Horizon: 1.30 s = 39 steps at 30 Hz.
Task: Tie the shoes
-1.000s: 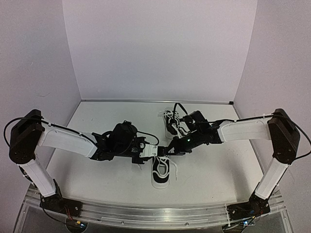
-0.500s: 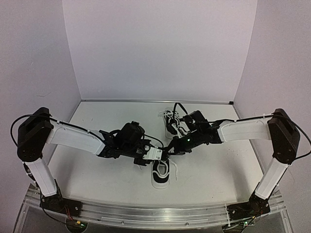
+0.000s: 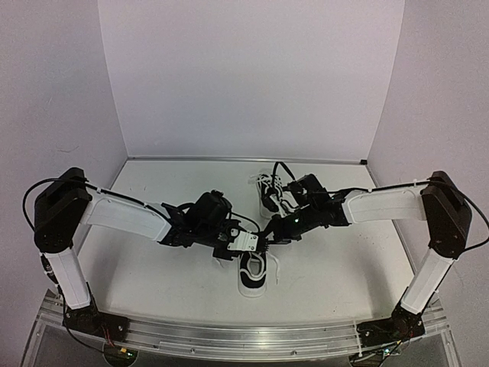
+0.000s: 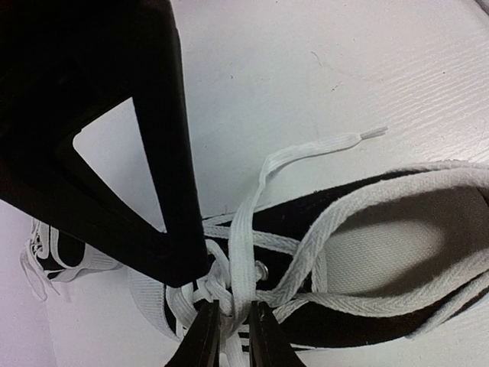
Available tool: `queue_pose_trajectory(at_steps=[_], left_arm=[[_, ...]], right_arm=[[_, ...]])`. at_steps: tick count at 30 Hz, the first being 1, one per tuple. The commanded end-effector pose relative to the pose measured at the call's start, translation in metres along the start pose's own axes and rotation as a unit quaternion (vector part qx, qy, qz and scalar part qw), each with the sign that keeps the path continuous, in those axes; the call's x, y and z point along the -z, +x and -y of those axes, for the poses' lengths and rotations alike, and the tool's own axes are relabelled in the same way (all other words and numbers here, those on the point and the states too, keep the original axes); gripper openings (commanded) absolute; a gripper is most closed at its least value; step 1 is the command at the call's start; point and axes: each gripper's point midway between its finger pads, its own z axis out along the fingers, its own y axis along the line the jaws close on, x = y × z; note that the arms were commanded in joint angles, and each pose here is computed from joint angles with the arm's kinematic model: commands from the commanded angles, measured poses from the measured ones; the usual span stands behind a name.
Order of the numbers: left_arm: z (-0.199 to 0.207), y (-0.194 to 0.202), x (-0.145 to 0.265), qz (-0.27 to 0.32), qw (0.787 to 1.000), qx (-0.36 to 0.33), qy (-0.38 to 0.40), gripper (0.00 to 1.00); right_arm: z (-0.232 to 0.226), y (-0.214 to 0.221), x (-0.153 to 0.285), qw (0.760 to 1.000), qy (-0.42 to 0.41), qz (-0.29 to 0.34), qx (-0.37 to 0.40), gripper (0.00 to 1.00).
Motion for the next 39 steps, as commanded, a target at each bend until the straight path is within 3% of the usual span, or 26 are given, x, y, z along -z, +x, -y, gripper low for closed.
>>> queue_pose_trajectory(at_steps=[1, 7, 16, 26, 39], left_arm=[[-0.007, -0.005, 0.008, 0.007, 1.0, -0.001, 0.004, 0.15], [-0.009, -0.002, 0.006, 0.001, 1.0, 0.004, 0.005, 0.18], [-0.022, -0.014, 0.009, 0.022, 1.0, 0.007, -0.019, 0.0], [-0.032, -0.027, 0.021, 0.056, 0.996, 0.042, -0.049, 0.0], [-0.028, -0.018, 0.0, 0.077, 0.988, 0.116, -0.065, 0.0]], right_arm=[[-0.011, -0.017, 0.003, 1.0, -0.014, 0.02, 0.012, 0.0], [-0.011, -0.017, 0.003, 1.0, -0.015, 0.019, 0.012, 0.0], [-0.012, -0.018, 0.004, 1.0, -0.015, 0.021, 0.012, 0.0], [-0.013, -0.018, 0.004, 1.0, -0.018, 0.021, 0.011, 0.0], [-0.016, -0.019, 0.007, 0.999, -0.021, 0.025, 0.011, 0.0]])
